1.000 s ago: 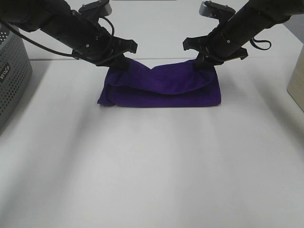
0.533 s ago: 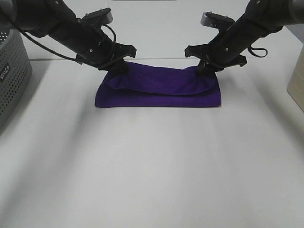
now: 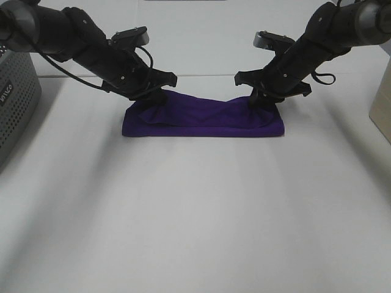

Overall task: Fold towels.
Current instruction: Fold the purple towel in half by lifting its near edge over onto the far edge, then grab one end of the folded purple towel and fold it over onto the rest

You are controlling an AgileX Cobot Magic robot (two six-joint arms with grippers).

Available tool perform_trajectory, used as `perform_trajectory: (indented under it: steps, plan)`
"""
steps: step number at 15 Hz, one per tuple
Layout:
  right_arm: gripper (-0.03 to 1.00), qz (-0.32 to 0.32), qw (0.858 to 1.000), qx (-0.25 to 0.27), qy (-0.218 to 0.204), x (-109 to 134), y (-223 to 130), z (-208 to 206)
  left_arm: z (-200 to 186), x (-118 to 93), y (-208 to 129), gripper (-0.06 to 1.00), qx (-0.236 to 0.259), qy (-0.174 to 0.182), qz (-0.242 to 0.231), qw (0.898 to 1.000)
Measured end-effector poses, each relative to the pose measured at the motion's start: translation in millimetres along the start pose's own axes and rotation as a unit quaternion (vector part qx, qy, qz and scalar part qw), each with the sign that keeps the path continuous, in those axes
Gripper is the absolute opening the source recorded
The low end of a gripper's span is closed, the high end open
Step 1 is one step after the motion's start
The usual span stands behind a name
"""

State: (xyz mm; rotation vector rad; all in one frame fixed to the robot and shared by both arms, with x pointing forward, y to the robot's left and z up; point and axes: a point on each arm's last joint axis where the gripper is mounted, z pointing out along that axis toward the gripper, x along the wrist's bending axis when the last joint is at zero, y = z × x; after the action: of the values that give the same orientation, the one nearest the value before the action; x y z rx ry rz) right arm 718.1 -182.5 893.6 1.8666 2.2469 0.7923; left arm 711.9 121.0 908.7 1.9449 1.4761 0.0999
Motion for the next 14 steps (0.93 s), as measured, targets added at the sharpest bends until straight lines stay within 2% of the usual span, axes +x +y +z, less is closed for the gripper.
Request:
perform_trajectory:
  steps: [1,3,4,5,7,8,9,11,14]
  plan:
    - [0.27,0.000,1.000,0.001,-0.005,-0.8,-0.3,0.0,-1.1,-0.4,2.6,0.08,-0.004,0.001,0.005,1.000]
    - [0.54,-0.001,1.000,0.012,-0.017,-3.1,-2.3,0.0,-1.0,0.0,2.6,0.20,-0.002,0.003,0.009,1.000]
    - [0.64,-0.003,0.999,0.028,-0.023,-4.0,-5.1,-0.6,-0.7,0.5,1.6,0.29,0.003,0.005,0.016,1.000]
    - [0.72,-0.014,0.998,0.052,-0.031,-5.4,-9.1,-1.8,-1.1,2.5,0.0,0.43,0.013,0.011,0.023,1.000]
    - [0.76,-0.041,0.995,0.074,-0.048,-5.1,-8.4,-16.9,-3.0,9.0,-4.8,0.67,0.047,0.031,0.030,0.998]
    - [0.77,-0.051,0.995,0.063,-0.057,-3.1,-2.3,-31.3,-8.5,15.4,-4.2,0.72,0.059,0.045,0.029,0.997]
    - [0.77,-0.057,0.995,0.045,-0.063,0.7,5.6,-49.6,-18.2,23.2,-0.7,0.74,0.069,0.058,0.025,0.996]
    - [0.77,-0.061,0.996,0.016,-0.060,10.7,17.0,-87.4,-38.2,34.9,3.7,0.75,0.099,0.062,0.012,0.993]
    - [0.77,-0.044,0.997,0.046,-0.038,25.9,14.7,-134.0,-44.1,57.0,-3.7,0.75,0.140,0.062,-0.003,0.988]
